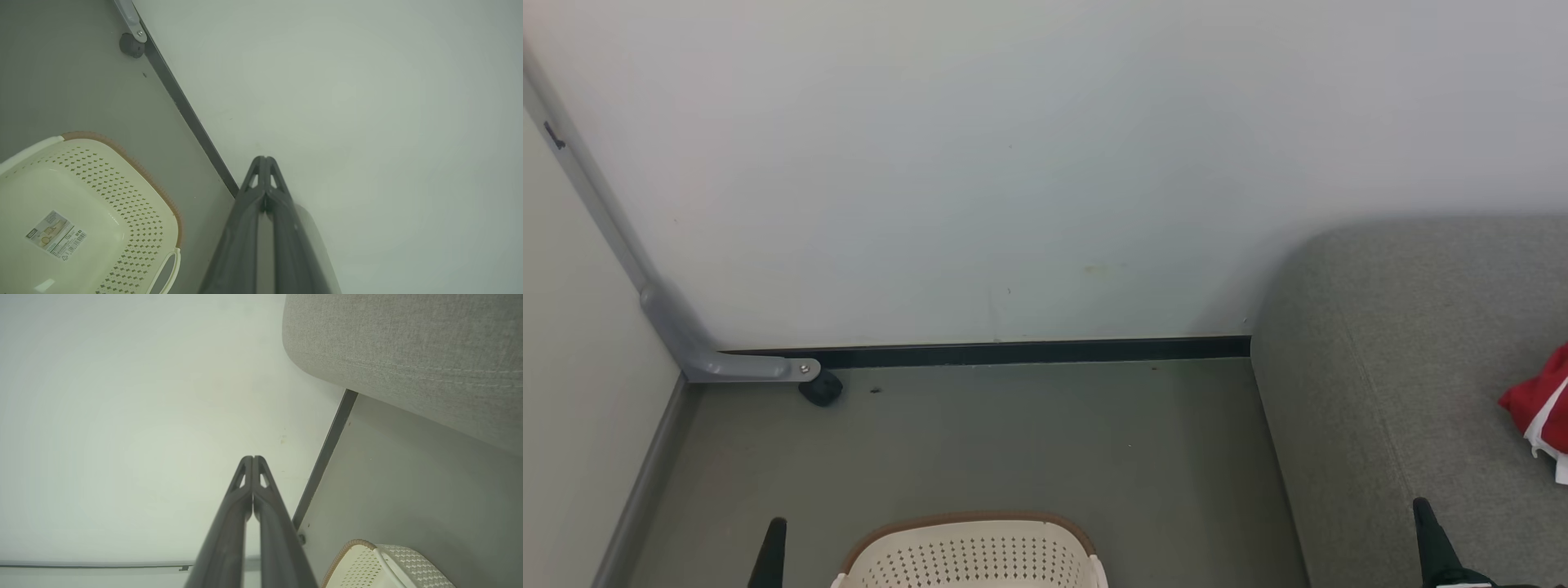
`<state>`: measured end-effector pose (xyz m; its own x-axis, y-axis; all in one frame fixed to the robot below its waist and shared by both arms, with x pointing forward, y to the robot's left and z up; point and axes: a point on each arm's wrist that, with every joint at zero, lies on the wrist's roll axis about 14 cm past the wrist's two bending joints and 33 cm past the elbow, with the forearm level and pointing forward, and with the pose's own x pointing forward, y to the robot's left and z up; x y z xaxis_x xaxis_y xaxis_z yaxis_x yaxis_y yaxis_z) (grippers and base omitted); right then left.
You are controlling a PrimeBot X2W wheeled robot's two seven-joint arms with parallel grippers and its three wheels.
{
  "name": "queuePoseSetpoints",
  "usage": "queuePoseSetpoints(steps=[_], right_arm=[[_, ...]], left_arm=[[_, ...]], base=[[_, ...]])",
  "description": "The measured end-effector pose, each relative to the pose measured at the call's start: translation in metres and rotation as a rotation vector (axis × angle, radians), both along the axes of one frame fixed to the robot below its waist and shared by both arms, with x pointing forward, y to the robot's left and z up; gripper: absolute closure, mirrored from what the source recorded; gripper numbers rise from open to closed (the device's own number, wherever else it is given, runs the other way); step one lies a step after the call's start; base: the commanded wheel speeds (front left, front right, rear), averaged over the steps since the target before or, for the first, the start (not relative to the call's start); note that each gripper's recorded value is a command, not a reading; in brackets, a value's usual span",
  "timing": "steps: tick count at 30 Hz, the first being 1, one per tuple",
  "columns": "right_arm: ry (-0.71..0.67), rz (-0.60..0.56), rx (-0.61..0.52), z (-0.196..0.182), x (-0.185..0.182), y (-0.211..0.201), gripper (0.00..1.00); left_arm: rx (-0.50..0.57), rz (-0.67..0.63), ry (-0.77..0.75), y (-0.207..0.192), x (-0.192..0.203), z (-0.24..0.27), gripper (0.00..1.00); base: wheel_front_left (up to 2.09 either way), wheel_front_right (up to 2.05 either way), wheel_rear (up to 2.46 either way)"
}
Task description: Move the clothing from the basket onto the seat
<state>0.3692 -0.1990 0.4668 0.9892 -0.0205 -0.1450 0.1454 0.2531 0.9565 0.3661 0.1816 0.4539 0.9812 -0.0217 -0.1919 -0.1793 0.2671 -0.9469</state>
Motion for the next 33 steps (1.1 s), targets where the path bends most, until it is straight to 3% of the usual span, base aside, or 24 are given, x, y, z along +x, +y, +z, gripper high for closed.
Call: queuePoseSetpoints(steps=[19, 33], right_arm=[[-0.043, -0.039, 0.252, 0.008, 0.007, -0.008, 1.00], [-0.046, -0.037, 0.258, 0.009, 0.007, -0.008, 1.00]], left_arm=[[-0.252, 0.038, -0.065, 0.008, 0.008, 0.016, 1.00], [-0.272, 0.040, -0.082, 0.008, 0.011, 0.020, 1.00]], base=[[0.00, 0.00, 0.00], [0.00, 0.00, 0.00]])
